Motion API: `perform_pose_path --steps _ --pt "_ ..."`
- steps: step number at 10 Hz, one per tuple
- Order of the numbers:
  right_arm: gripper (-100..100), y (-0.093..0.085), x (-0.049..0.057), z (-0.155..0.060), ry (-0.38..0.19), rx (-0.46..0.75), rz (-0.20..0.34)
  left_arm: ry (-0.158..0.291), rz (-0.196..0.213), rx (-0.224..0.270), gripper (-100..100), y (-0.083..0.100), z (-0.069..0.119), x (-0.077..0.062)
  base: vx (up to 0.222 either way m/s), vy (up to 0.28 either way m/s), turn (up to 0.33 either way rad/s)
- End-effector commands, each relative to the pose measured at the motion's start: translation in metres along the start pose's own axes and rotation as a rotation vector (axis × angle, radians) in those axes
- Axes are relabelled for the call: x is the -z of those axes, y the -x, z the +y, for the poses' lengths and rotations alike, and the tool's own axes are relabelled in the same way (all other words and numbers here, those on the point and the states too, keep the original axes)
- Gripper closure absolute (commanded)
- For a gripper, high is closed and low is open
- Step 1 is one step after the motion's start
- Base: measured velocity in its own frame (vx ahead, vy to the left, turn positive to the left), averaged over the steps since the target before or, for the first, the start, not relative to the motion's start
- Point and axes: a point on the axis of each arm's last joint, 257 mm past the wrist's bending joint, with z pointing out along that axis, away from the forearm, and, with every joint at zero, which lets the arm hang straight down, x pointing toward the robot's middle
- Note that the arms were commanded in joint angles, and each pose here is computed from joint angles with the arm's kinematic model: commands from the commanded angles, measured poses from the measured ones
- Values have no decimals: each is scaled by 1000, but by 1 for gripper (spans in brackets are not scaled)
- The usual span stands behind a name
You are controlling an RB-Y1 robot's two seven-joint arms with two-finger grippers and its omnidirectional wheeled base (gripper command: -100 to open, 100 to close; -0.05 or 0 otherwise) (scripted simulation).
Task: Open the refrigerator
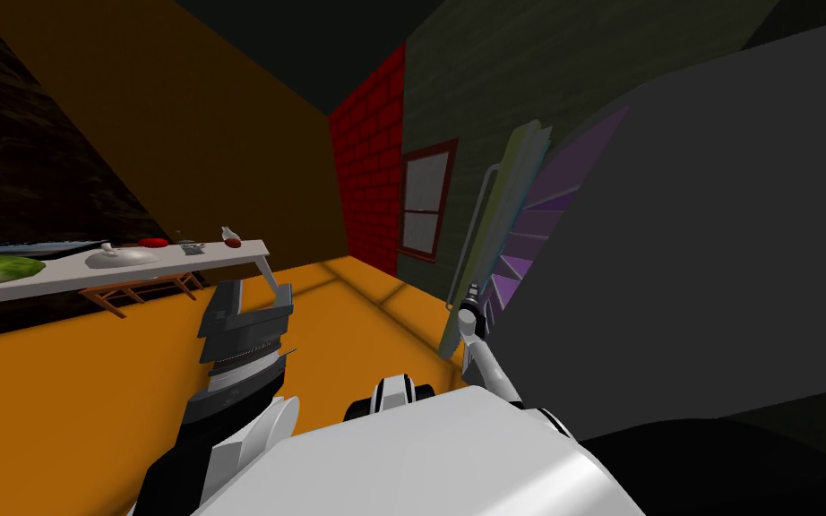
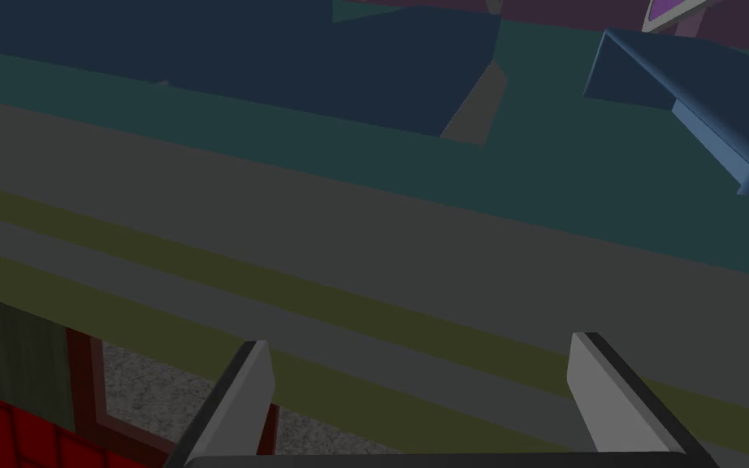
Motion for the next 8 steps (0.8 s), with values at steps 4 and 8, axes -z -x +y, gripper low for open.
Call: perform_pose_path --steps 4,8 --pt "-100 -14 -28 -34 -10 -83 91 0 0 0 0 0 0 0 8 20 1" --pt "-100 -18 -40 -52 -7 -138 132 0 0 0 0 0 0 0 4 19 10"
